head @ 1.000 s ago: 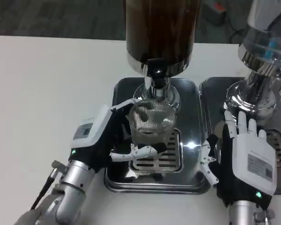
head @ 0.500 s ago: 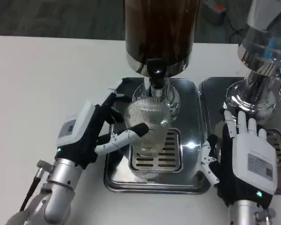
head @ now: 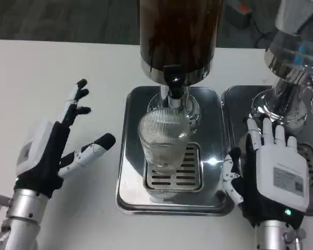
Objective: Grasp the cup under the faucet to collect the drink, then remove the cup.
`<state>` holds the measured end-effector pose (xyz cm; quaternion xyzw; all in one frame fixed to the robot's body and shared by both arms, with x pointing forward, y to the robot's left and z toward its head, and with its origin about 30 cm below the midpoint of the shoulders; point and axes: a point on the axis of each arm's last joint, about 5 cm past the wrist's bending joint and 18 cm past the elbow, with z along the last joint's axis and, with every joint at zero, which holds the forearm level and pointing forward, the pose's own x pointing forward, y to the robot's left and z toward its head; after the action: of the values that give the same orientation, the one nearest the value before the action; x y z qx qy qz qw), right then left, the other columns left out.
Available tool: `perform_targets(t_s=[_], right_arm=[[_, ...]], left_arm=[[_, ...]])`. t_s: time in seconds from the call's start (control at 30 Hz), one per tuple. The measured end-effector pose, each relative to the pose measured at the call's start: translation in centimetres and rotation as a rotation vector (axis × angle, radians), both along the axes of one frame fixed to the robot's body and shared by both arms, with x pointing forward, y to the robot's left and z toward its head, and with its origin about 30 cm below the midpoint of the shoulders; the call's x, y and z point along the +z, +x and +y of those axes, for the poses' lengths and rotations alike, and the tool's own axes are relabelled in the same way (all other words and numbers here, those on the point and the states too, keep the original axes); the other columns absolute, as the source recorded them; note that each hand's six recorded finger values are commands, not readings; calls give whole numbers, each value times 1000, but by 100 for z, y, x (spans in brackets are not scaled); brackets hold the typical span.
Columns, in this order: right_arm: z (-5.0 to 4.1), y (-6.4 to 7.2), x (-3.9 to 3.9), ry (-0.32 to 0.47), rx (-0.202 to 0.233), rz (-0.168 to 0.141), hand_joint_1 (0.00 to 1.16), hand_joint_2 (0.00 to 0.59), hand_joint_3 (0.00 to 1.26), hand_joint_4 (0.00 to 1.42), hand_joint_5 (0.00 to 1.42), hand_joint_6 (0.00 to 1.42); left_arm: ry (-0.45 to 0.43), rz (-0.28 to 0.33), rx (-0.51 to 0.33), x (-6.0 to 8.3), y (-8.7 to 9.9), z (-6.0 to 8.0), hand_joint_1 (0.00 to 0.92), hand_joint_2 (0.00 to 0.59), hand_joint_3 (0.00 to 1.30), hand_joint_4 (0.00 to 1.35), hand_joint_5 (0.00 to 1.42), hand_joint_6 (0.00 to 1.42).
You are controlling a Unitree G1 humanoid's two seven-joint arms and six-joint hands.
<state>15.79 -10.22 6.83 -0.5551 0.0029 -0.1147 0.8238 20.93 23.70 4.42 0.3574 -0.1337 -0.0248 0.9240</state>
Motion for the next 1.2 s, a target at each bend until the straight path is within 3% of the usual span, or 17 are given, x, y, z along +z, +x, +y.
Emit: perform_targets(t_s=[0.1,0.2,0.33,0.43,0.53,0.63,0.67,0.83,1.0,1.1,1.2], right_arm=[[-22,10,8,-75,27,-7,60,543,45,0,0,0],[-71,8,-5,-133,58,14,43,536,35,0,0,0],[-122,2,-19,-160,69,25,39,543,36,0,0,0],[-126,2,-20,-162,74,26,36,546,36,0,0,0],[-118,1,-20,-155,76,29,34,548,36,0,0,0],[-111,1,-21,-144,76,35,32,549,36,0,0,0],[-111,1,-21,-143,76,36,32,549,36,0,0,0],[-104,0,-22,-126,74,43,29,549,36,0,0,0],[-88,1,-21,-114,73,44,27,549,36,0,0,0],[-84,4,-22,-106,69,47,26,549,36,0,0,0],[-69,11,-18,-98,68,46,27,552,36,0,0,0]], left_arm=[[84,32,-27,15,-25,90,0,54,0,0,0,0],[235,81,-65,9,-57,163,0,57,0,0,0,0],[306,110,-73,-45,-118,153,0,60,0,0,0,0],[278,98,-75,-41,-146,145,0,61,0,0,0,0],[159,48,-82,41,-135,151,0,63,0,0,0,0],[-31,-23,-116,205,-85,178,0,65,0,0,0,0],[-51,-37,-121,229,-79,182,0,65,0,0,0,0],[-256,-55,-252,427,-7,196,0,67,0,0,0,0],[-430,14,-424,562,95,178,0,61,0,0,17,0],[-566,91,-584,649,225,143,0,57,0,0,43,14],[-629,142,-731,759,391,79,0,57,0,0,46,16]])
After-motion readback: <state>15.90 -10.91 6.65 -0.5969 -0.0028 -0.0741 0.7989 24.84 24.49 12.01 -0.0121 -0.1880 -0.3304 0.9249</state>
